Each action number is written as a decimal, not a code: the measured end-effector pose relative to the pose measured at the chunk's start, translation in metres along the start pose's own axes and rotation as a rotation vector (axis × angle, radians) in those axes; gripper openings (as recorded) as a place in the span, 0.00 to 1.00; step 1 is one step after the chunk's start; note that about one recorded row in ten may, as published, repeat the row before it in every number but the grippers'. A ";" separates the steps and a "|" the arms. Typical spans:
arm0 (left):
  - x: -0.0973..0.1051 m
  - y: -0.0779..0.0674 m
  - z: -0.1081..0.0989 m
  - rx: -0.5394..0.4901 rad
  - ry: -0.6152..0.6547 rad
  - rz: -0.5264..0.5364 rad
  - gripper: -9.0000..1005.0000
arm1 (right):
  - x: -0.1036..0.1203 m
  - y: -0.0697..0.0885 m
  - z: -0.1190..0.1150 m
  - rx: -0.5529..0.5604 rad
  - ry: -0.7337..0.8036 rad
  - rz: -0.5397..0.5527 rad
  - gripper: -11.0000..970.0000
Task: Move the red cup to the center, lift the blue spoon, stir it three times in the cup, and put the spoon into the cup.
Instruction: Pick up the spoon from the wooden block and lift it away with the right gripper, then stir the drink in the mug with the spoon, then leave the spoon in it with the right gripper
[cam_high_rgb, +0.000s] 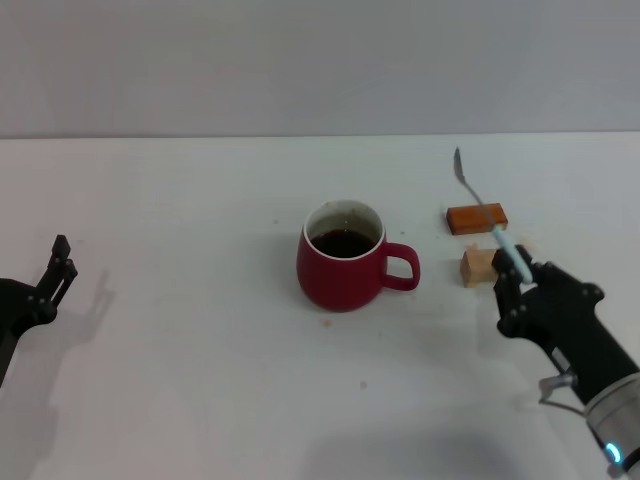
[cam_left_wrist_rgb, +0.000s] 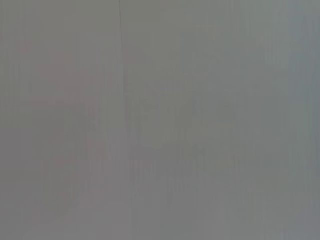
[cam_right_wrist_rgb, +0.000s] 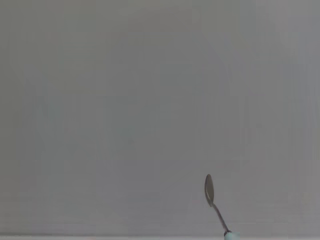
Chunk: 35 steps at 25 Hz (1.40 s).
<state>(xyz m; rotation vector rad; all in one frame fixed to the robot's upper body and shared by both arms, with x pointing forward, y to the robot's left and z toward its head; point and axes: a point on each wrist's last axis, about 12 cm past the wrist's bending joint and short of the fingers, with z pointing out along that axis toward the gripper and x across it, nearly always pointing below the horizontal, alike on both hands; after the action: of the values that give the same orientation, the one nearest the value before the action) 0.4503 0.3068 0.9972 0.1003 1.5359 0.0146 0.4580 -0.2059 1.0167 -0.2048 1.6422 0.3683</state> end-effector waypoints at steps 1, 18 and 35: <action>0.000 0.000 0.000 0.000 0.000 0.000 0.86 | -0.009 0.001 0.000 0.011 0.002 -0.027 0.14; 0.000 0.001 0.002 0.002 0.000 0.005 0.86 | -0.097 0.020 0.012 0.005 0.109 -0.192 0.14; 0.000 0.001 0.002 0.000 0.004 0.004 0.86 | -0.163 0.029 0.028 -0.190 0.265 -0.206 0.14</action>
<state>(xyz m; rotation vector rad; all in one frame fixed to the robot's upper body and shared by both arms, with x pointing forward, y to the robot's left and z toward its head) 0.4527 0.3074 0.9973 0.1035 1.5397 0.0179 0.4917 -0.1823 1.1797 -0.5822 1.8261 0.3501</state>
